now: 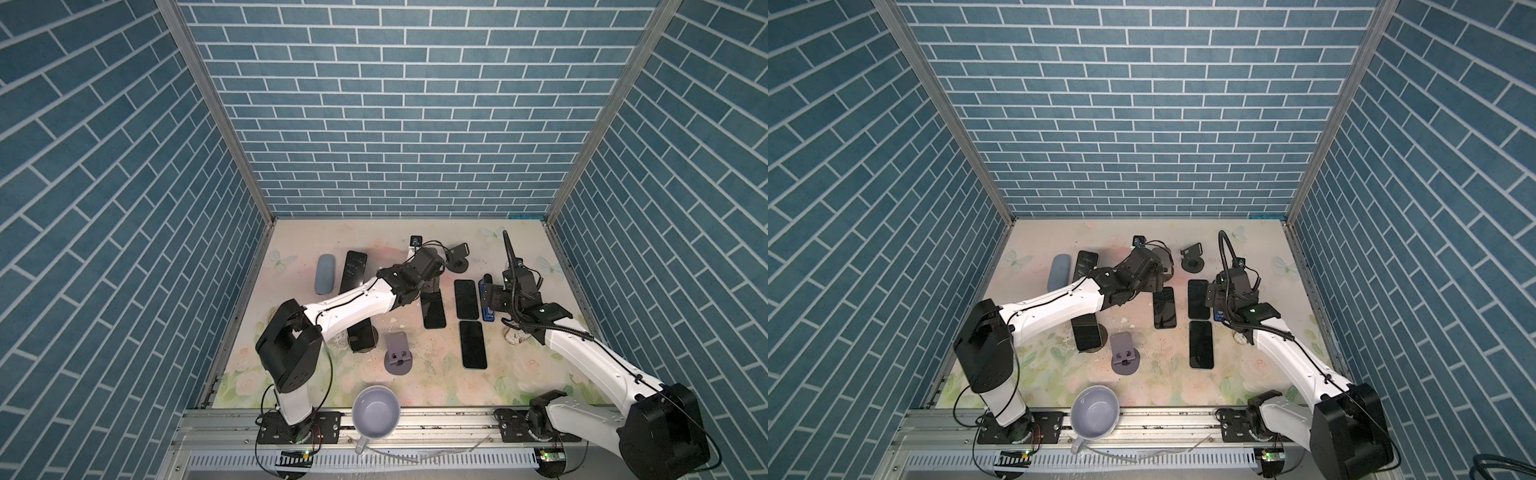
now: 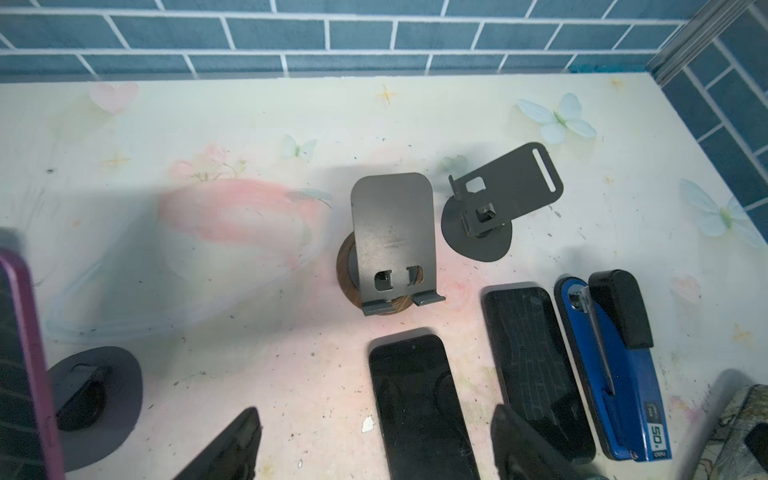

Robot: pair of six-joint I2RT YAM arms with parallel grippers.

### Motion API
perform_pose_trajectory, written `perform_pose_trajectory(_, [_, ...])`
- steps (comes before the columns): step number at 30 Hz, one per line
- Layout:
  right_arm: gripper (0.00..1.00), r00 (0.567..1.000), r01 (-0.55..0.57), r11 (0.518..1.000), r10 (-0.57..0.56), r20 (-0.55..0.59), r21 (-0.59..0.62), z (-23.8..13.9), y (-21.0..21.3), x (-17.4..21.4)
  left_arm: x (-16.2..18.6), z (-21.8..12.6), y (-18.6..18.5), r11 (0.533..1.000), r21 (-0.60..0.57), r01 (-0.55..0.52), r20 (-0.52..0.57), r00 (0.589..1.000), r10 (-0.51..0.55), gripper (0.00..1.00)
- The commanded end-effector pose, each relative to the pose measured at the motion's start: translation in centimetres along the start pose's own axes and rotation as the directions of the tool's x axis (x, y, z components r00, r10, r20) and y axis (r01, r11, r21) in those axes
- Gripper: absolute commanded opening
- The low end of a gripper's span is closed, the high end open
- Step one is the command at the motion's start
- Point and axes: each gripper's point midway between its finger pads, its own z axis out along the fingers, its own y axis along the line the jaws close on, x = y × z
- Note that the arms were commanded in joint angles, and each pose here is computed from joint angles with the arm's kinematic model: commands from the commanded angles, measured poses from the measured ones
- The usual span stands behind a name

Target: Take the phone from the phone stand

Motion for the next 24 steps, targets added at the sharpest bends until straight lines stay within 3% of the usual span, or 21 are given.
perform_pose_trajectory(1, [0.98, 0.999, -0.032, 0.994, 0.031, -0.006, -0.100, -0.5, 2.1, -1.2, -1.9, -1.7, 1.2, 1.000, -0.021, 0.008, 0.116, 0.993, -0.006, 0.89])
perform_pose_trajectory(7, [0.98, 0.997, -0.028, 0.983, 0.016, -0.069, -0.180, -1.0, 4.4, -1.0, -2.8, -4.8, 3.9, 0.998, -0.055, 0.035, 0.209, 0.978, -0.023, 0.92])
perform_pose_trajectory(14, [0.99, 0.991, 0.060, 0.970, -0.085, -0.098, -0.235, -2.1, 8.3, -0.6, -3.1, -8.3, 8.2, 0.990, -0.110, 0.083, 0.287, 0.957, -0.049, 0.96])
perform_pose_trajectory(19, [0.98, 0.978, 0.130, 0.946, -0.172, -0.120, -0.298, -3.0, 12.2, 0.2, -2.7, -10.7, 11.5, 0.977, -0.179, 0.112, 0.316, 0.947, -0.051, 0.98])
perform_pose_trajectory(24, [0.99, 0.965, 0.127, 0.911, -0.206, -0.165, -0.392, -4.2, 15.8, 1.4, -1.8, -12.9, 14.6, 0.962, -0.230, 0.148, 0.346, 0.936, -0.061, 1.00])
